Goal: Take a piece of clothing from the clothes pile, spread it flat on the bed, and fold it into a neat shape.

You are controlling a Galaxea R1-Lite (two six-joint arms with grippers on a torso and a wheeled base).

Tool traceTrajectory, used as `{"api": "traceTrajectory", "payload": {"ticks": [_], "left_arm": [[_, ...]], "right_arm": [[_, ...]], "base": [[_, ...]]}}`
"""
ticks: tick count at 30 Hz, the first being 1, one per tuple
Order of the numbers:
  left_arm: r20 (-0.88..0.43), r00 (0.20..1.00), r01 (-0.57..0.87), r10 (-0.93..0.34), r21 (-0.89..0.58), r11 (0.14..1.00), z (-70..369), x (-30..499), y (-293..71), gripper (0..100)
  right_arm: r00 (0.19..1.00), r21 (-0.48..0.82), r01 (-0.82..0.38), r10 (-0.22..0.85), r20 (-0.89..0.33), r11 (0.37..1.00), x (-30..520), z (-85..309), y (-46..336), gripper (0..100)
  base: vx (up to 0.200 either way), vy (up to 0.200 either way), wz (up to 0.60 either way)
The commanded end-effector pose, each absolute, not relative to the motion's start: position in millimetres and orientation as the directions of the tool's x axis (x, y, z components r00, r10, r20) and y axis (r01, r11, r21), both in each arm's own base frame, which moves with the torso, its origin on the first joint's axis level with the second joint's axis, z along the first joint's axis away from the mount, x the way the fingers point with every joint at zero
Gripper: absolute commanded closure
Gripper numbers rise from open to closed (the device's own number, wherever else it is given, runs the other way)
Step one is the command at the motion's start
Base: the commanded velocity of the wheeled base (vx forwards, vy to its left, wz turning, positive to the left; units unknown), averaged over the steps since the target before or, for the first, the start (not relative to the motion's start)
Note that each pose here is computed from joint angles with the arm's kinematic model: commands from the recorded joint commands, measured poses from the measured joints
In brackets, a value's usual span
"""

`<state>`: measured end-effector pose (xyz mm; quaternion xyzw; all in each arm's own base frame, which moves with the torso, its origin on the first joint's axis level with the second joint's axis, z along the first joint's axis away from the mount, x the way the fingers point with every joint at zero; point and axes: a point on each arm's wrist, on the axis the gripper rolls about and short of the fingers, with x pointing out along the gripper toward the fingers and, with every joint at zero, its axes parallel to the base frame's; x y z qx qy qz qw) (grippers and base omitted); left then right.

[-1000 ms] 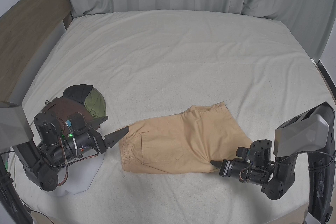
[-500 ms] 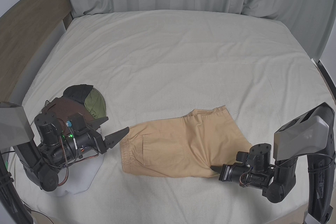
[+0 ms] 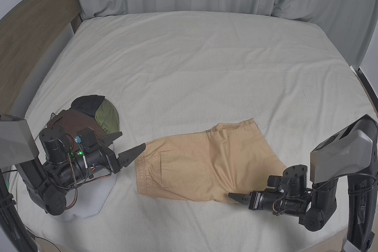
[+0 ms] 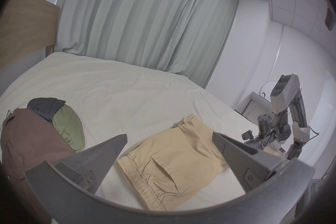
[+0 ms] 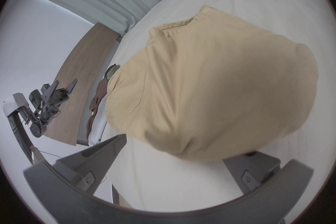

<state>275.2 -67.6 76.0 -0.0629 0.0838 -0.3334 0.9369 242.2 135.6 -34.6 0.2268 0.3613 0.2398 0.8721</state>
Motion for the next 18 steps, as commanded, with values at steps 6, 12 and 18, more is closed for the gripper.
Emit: {"api": "traceTrajectory", "payload": {"ticks": [6, 12, 18], "left_arm": [[-0.11, 0.764, 0.615, -0.635, -0.171, 0.77, 78, 275, -68, 0], [-0.112, 0.763, 0.616, -0.636, -0.173, 0.769, 77, 274, -68, 0], [-0.118, 0.761, 0.616, -0.638, -0.176, 0.768, 76, 274, -68, 0]], "right_arm": [[0.581, 0.589, -0.319, 0.644, -0.497, 0.742, 204, 3, 128, 0], [0.558, 0.616, -0.394, 0.71, -0.429, 0.682, 184, 31, 123, 0], [0.558, 0.635, -0.476, 0.767, -0.317, 0.609, 189, 53, 124, 0]], "base": [[0.0, 0.0, 0.0], [0.0, 0.0, 0.0], [0.0, 0.0, 0.0]]}}
